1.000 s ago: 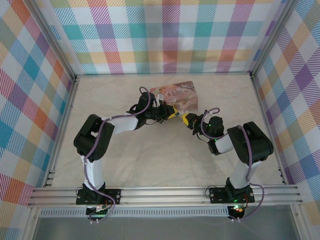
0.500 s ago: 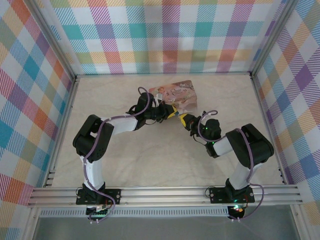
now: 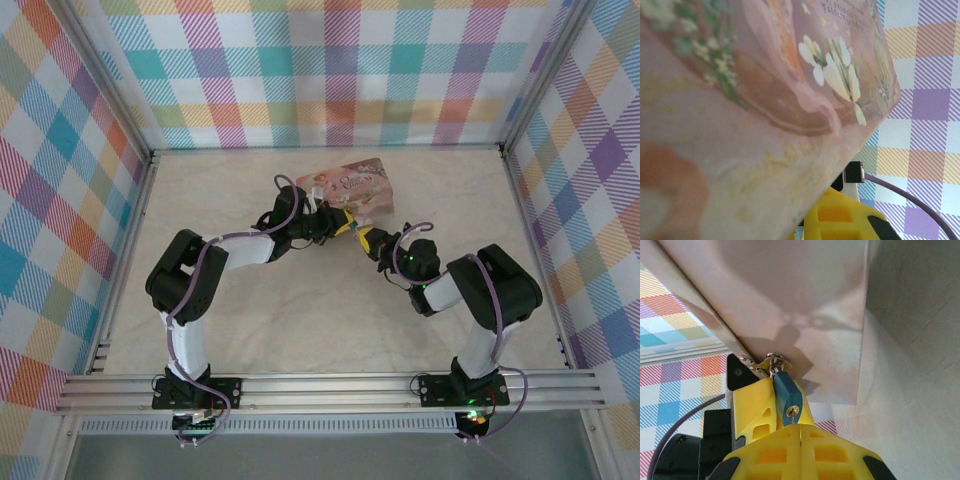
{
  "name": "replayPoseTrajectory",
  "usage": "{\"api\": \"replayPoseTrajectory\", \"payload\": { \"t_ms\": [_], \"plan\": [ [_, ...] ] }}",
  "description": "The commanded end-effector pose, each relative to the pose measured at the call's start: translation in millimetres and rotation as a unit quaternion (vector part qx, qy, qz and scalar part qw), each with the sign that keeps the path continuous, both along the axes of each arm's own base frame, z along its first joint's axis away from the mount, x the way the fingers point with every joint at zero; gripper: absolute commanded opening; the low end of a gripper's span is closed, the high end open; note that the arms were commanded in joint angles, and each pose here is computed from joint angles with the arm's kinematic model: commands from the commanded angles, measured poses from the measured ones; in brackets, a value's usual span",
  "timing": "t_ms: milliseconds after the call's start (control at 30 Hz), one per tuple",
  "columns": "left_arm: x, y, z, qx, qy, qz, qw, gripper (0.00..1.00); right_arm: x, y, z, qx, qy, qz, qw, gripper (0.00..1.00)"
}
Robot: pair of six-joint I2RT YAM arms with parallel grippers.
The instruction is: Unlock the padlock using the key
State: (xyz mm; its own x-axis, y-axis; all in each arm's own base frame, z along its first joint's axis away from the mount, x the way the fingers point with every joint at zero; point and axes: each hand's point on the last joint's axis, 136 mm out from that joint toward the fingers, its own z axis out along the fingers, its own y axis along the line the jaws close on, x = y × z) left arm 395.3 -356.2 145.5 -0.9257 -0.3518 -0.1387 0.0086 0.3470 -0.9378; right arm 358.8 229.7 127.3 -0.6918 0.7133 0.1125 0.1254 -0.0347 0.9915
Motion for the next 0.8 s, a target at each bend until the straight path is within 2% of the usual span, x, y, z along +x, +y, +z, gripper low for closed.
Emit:
{"api": "replayPoseTrajectory", "payload": {
  "t_ms": [0,333,567,700,767],
  "plan": [
    [-31.6,-22.0,50.9,-0.065,-0.037,-0.079,0.994,0.04,6.5,14.7,5.7,0.032,0.009,0.016,0.999,0.00],
    [-40.7,-24.8,51.6,-0.071,-0.039,-0.101,0.992,0.03,18.3,18.1,13.9,0.053,0.012,0.021,0.998,0.00],
    [-45.7,-30.0,56.6,-0.075,-0.043,-0.117,0.989,0.02,19.3,4.7,18.2,0.016,-0.028,-0.013,0.999,0.00],
    [-46.1,-29.8,56.5,-0.075,-0.044,-0.117,0.989,0.02,21.8,17.4,10.1,0.059,0.023,0.022,0.998,0.00],
    [-46.2,-29.7,57.5,-0.076,-0.045,-0.117,0.989,0.02,22.6,22.0,17.9,0.072,0.022,0.028,0.997,0.00]
  ]
}}
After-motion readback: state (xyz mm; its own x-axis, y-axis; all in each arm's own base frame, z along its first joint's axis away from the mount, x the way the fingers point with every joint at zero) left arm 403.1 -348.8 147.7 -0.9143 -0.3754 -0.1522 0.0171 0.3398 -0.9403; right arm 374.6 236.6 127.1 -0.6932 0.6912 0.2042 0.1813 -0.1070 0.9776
